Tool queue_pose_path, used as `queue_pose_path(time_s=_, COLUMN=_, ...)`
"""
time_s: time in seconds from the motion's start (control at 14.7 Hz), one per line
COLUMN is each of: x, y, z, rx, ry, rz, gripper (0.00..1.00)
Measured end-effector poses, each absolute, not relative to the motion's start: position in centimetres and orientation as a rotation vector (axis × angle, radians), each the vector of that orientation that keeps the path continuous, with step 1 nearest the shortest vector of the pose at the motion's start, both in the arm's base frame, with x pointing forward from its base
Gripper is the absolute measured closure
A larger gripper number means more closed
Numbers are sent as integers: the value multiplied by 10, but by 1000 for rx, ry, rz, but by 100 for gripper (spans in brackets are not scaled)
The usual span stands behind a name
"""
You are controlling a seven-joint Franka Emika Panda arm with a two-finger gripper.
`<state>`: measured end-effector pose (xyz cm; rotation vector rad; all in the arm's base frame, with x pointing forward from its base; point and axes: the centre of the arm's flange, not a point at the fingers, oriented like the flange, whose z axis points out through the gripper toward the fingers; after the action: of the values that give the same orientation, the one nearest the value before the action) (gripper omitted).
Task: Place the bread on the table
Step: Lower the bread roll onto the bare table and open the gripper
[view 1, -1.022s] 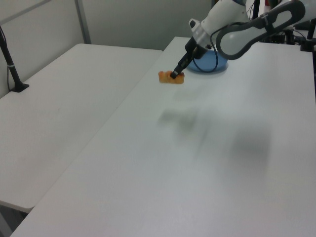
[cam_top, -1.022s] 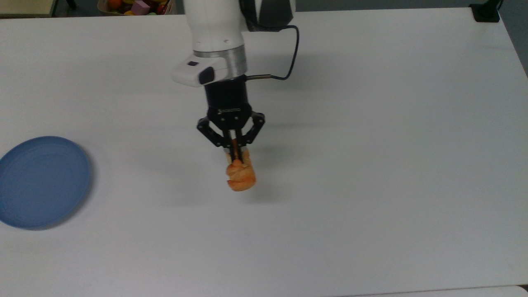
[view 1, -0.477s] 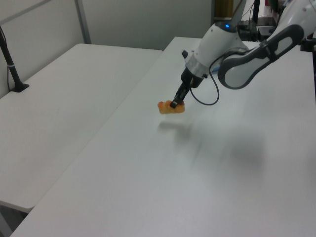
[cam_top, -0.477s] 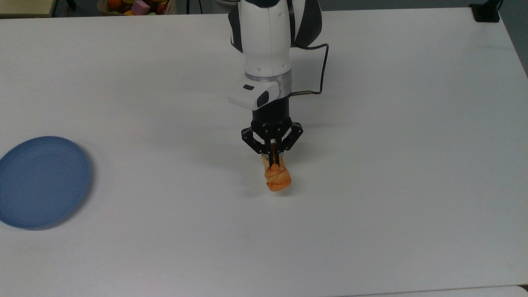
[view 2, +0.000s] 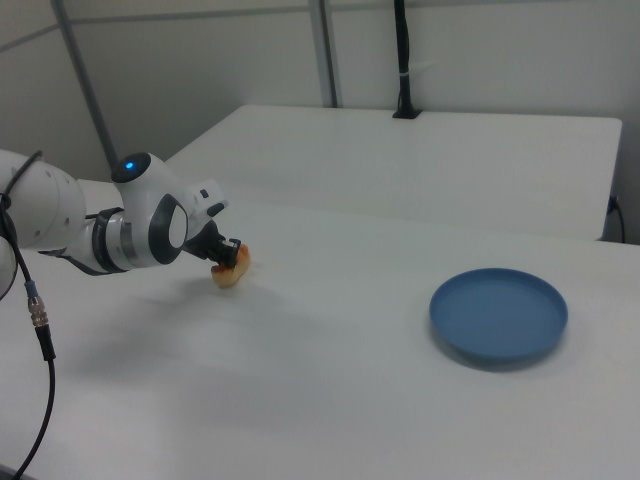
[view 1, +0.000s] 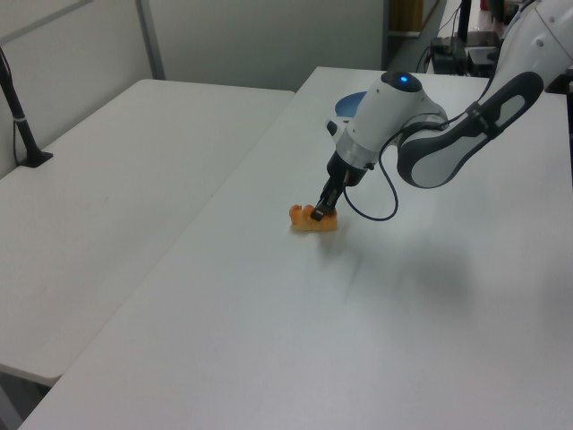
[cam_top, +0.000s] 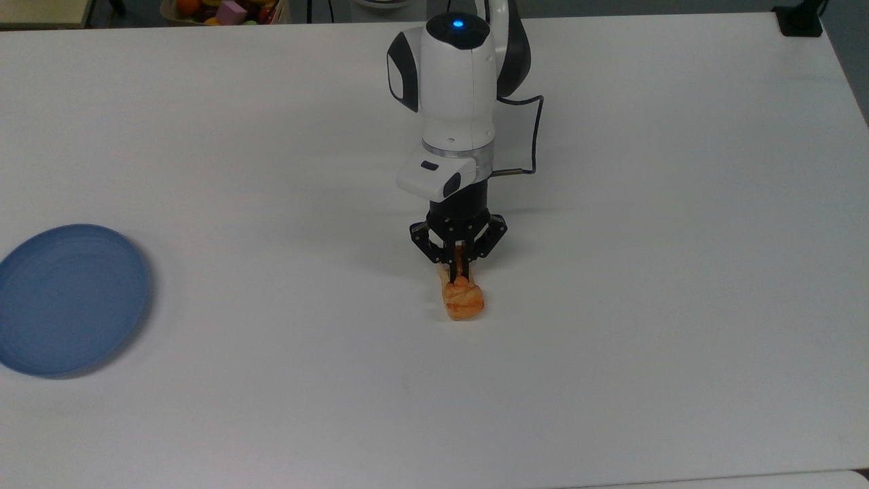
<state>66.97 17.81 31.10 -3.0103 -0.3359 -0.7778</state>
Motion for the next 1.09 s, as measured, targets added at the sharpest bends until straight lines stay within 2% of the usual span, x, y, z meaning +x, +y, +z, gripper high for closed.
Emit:
queue_pose_path(time_s=0.07, x=670, y=179, z=311, rx=-3010, ry=-335, rz=-778, gripper=81)
queue_pose_path(time_s=0.34, x=670, y=177, z=308, rx=-3013, ry=-330, rz=-773, gripper=34)
queue_pose_path(time_s=0.41, x=670, y=177, z=308, rx=-3014, ry=-328, rz=-773, gripper=19)
queue_pose_path(time_s=0.55, x=671, y=176, z=309, rx=-3014, ry=-325, rz=-775, gripper=1)
queue_pose_path(time_s=0.89, x=672, y=174, z=313, rx=-3008, ry=-258, rz=-782, gripper=0)
queue_pose_path(time_s=1.09, x=674, y=170, z=335, rx=-3010, ry=-139, rz=-780, gripper=0)
